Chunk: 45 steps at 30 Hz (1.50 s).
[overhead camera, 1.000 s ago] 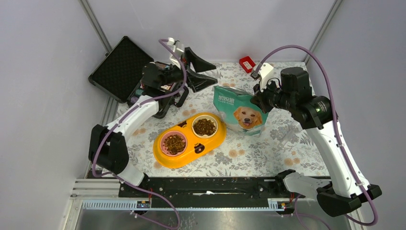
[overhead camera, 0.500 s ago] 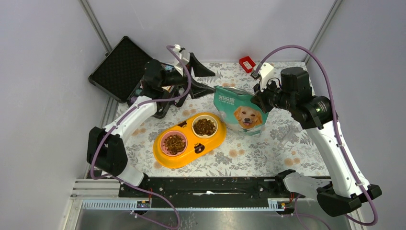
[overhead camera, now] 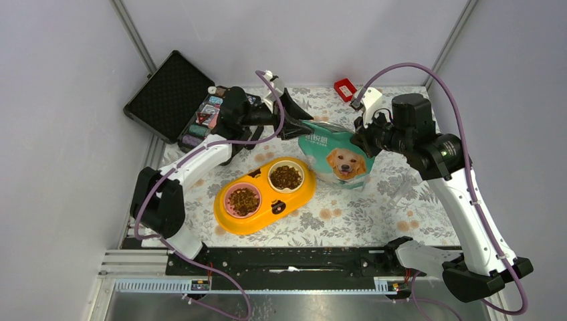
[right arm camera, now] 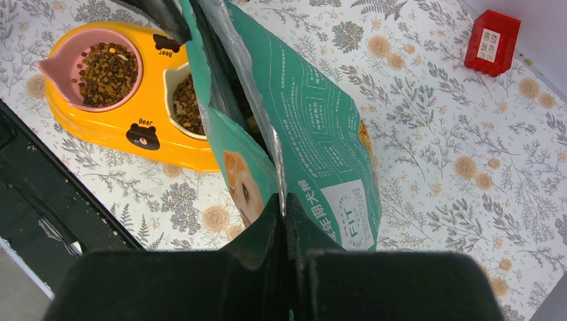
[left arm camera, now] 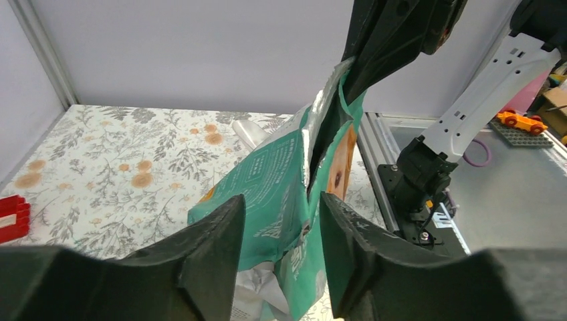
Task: Serve the pet food
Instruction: Close the pet food bag at the center of the board.
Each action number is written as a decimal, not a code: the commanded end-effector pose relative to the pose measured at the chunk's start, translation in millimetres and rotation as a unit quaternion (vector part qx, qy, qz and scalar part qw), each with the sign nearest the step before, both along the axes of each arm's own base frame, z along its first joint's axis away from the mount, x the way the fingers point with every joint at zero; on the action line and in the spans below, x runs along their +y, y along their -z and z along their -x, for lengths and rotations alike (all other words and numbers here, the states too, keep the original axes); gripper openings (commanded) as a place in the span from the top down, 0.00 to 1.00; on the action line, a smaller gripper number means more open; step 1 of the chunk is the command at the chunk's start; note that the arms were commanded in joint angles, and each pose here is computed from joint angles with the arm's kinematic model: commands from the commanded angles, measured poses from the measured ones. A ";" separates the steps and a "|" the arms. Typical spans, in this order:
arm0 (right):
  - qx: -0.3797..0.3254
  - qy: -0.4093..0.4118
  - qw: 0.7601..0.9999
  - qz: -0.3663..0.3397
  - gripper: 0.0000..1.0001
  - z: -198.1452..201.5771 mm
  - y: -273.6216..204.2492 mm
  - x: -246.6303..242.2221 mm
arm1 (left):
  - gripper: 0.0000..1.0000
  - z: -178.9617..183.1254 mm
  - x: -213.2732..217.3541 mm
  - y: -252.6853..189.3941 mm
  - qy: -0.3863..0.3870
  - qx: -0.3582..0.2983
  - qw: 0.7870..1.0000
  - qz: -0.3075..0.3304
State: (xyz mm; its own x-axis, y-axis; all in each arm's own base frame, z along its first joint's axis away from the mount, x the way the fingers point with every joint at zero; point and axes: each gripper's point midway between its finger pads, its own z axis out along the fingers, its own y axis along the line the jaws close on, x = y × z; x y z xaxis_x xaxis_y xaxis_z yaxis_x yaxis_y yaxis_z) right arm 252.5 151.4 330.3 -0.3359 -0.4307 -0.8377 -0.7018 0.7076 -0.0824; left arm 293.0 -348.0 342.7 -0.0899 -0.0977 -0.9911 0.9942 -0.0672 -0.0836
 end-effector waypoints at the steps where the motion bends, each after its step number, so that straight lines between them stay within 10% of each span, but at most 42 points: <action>1: -0.030 0.012 0.999 -0.006 1.00 -1.8 -19.8 -4.6 | 0.57 9.2 -4.7 -19.8 0.017 -0.031 0.999 0.031; 9: -0.032 0.015 0.999 -0.002 1.00 -1.8 -18.6 -6.7 | 1.00 11.4 -5.7 -19.4 0.023 -0.030 0.999 0.026; 17: -0.033 0.019 0.999 0.005 1.00 -1.3 -18.0 -10.1 | 1.00 12.5 -5.0 -19.6 0.018 -0.030 0.999 0.028; 22: -0.030 0.019 0.999 0.004 1.00 -2.3 -17.7 -8.9 | 0.49 14.7 -12.0 -16.9 0.039 -0.007 0.999 0.024; 29: -0.032 0.019 0.999 0.003 1.00 -3.1 -19.1 -8.6 | 0.45 16.2 -18.8 -18.9 0.046 -0.003 0.998 0.033; 37: -0.029 0.019 0.999 0.002 1.00 -3.5 -18.2 -8.1 | 0.65 25.6 -25.6 -30.7 0.085 0.015 0.994 0.069; 40: -0.031 0.021 0.999 0.003 1.00 -2.6 -19.0 -9.2 | 0.98 29.2 -26.0 -30.9 0.097 0.018 0.993 0.071; 45: -0.030 0.021 0.999 0.003 1.00 -2.2 -18.4 -9.1 | 1.00 29.7 -21.7 -34.1 0.069 0.000 0.994 0.087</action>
State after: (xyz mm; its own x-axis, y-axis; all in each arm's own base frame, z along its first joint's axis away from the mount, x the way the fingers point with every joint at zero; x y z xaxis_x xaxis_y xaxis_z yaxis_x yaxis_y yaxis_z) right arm 251.3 149.2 328.3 -0.3461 -0.4367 -0.8304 -0.6977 0.7115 -0.0834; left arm 279.2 -376.7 341.8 -0.2469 -0.1561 -0.9564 0.9533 -0.2164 -0.2108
